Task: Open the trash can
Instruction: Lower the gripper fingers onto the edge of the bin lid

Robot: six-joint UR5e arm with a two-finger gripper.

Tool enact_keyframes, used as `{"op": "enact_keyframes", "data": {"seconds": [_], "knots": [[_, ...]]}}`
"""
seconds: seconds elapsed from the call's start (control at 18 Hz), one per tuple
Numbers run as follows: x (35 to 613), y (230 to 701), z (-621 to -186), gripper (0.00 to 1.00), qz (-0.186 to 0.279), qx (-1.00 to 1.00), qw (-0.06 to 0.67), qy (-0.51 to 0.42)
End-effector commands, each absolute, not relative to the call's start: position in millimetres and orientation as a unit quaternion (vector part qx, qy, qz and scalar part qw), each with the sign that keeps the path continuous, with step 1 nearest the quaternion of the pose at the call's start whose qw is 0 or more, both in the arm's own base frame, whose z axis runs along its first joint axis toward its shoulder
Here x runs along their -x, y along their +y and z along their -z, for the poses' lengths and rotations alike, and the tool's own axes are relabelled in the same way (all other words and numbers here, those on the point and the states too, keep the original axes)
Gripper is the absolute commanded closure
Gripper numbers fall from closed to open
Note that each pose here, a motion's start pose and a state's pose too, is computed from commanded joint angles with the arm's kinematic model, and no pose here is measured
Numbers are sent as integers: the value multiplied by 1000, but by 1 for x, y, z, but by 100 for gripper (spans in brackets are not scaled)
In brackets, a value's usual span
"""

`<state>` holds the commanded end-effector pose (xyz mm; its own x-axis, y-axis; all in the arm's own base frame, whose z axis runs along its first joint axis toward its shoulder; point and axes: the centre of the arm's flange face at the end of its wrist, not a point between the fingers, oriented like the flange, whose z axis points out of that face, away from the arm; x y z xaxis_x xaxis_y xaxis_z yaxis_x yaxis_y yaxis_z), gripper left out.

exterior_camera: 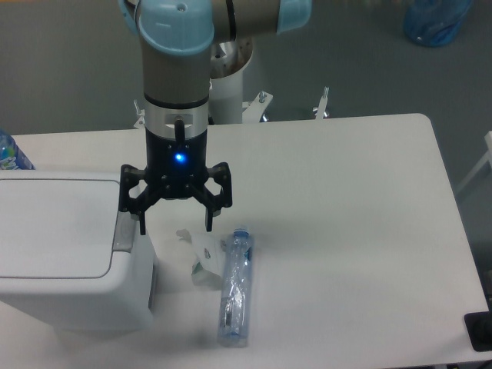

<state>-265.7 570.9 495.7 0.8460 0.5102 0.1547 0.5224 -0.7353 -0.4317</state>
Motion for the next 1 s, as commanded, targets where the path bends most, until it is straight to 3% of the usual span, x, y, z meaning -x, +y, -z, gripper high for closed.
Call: {"op": "enact_keyframes", "data": {"seconds": [1.0], "knots": [[251, 576, -489, 0, 22, 931, 230, -282]]}}
